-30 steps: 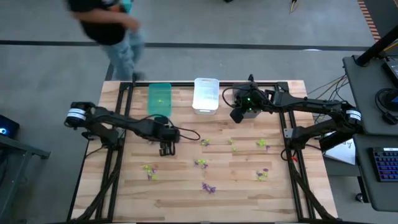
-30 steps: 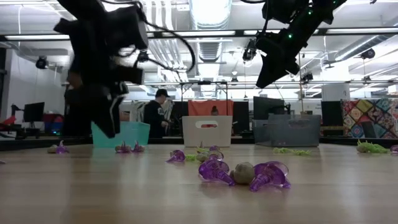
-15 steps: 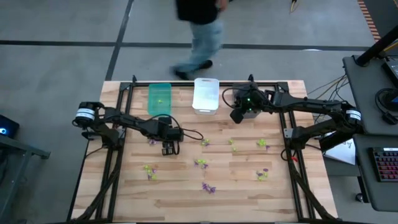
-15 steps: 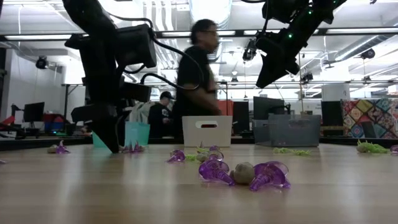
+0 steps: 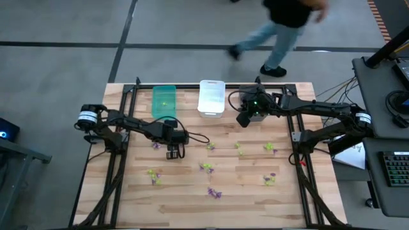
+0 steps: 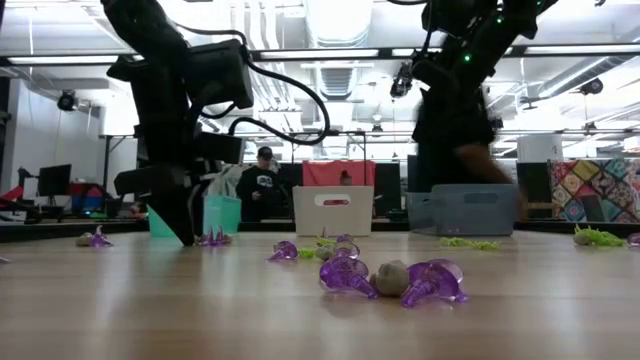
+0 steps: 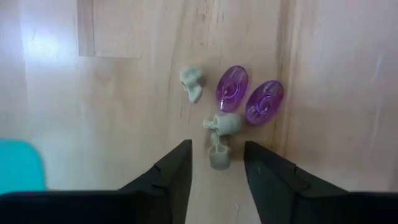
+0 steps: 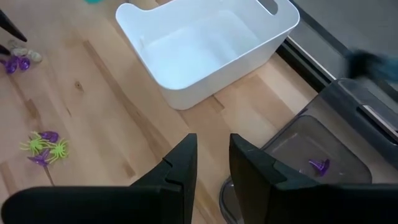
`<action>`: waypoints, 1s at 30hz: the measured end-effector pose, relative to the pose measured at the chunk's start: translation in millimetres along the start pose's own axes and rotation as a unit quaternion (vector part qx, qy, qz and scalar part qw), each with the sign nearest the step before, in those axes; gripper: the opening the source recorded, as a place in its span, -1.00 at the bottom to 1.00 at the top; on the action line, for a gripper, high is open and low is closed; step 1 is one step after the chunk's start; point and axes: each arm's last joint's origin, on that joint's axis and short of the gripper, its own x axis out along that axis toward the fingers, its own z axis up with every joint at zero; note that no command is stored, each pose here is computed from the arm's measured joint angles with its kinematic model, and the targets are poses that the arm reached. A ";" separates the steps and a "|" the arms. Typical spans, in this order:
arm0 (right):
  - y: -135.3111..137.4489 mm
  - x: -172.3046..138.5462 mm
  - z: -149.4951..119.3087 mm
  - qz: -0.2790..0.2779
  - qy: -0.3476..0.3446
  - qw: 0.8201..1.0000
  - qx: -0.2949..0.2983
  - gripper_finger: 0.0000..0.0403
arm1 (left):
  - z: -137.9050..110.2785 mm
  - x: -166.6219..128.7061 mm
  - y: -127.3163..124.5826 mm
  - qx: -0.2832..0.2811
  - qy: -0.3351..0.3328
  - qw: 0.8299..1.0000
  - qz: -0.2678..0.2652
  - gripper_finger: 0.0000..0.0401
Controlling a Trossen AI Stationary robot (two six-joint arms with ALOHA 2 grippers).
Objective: Sort Halloween decoration
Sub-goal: Put the white skull toy into the white bin
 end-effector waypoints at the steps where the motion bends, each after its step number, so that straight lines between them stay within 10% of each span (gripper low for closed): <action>1: -0.1 0.3 -0.5 0.000 0.001 1.000 0.000 -0.59 | 0.0 0.0 0.1 -0.001 0.000 1.000 -0.001 -0.44; 15: -1.1 6.2 -10.8 -0.004 0.018 1.000 0.008 -0.59 | -2.9 -0.7 1.7 -0.023 0.014 1.000 0.006 -0.96; 30: -0.7 6.8 -9.3 -0.001 0.006 1.000 0.007 -0.59 | -6.2 -60.5 17.6 -0.059 -0.101 0.993 -0.017 -0.99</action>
